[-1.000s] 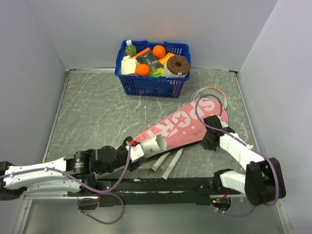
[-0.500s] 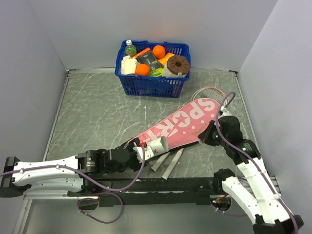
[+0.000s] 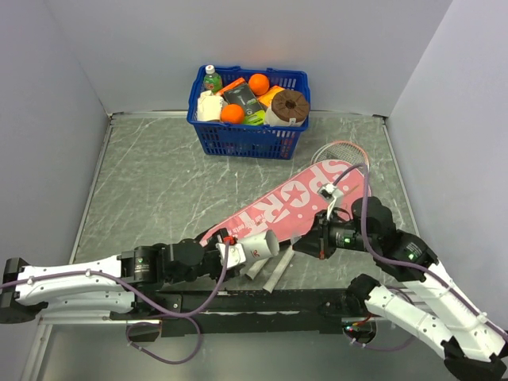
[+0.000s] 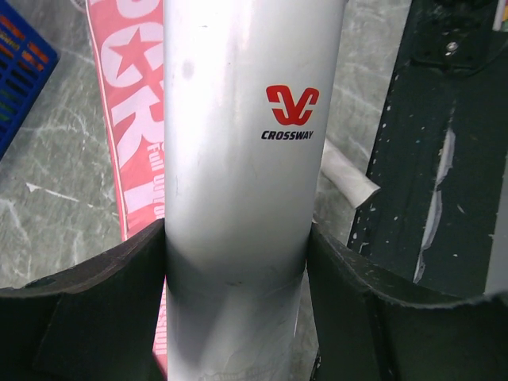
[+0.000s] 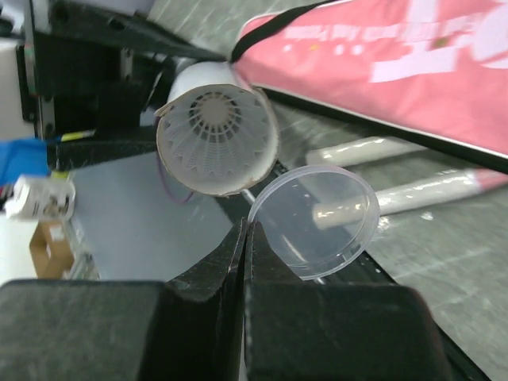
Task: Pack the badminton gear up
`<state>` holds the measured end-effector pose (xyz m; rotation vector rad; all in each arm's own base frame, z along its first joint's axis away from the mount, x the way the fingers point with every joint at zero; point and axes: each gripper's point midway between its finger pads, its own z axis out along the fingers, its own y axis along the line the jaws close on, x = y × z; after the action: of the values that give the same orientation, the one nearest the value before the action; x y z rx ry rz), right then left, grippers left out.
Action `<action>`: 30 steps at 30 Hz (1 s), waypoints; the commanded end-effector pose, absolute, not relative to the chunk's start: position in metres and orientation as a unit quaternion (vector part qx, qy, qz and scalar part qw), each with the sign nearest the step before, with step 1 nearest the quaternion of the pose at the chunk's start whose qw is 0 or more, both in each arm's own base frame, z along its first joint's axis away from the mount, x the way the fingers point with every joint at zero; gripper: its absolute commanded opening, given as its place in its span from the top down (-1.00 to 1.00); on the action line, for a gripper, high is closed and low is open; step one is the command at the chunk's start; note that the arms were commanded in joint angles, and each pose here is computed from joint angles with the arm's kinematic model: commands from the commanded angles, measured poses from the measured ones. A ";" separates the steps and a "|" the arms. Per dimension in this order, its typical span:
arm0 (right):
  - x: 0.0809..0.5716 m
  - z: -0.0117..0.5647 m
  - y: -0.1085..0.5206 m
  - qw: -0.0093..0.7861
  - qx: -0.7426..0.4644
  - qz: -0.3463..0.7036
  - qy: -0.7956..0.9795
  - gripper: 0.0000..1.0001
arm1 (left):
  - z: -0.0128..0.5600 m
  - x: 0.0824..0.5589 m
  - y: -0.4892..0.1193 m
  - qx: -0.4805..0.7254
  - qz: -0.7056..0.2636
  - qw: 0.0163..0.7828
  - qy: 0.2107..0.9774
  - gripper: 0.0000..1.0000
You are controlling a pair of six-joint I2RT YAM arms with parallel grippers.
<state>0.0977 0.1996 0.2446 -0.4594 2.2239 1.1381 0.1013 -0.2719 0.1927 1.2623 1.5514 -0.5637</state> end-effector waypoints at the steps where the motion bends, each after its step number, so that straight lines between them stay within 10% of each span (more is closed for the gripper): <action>1: 0.098 0.268 0.220 0.317 -0.219 0.460 0.800 1.00 | 0.219 0.091 -0.283 0.515 -0.287 0.532 0.608 0.98; 30: 0.080 0.286 0.276 0.287 -0.306 0.507 0.753 1.00 | 0.220 0.090 -0.275 0.516 -0.285 0.536 0.604 0.98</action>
<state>0.0823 0.2669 0.2647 -0.7760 2.1023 1.3182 0.0896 -0.2669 0.1927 1.3084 1.5173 -0.6206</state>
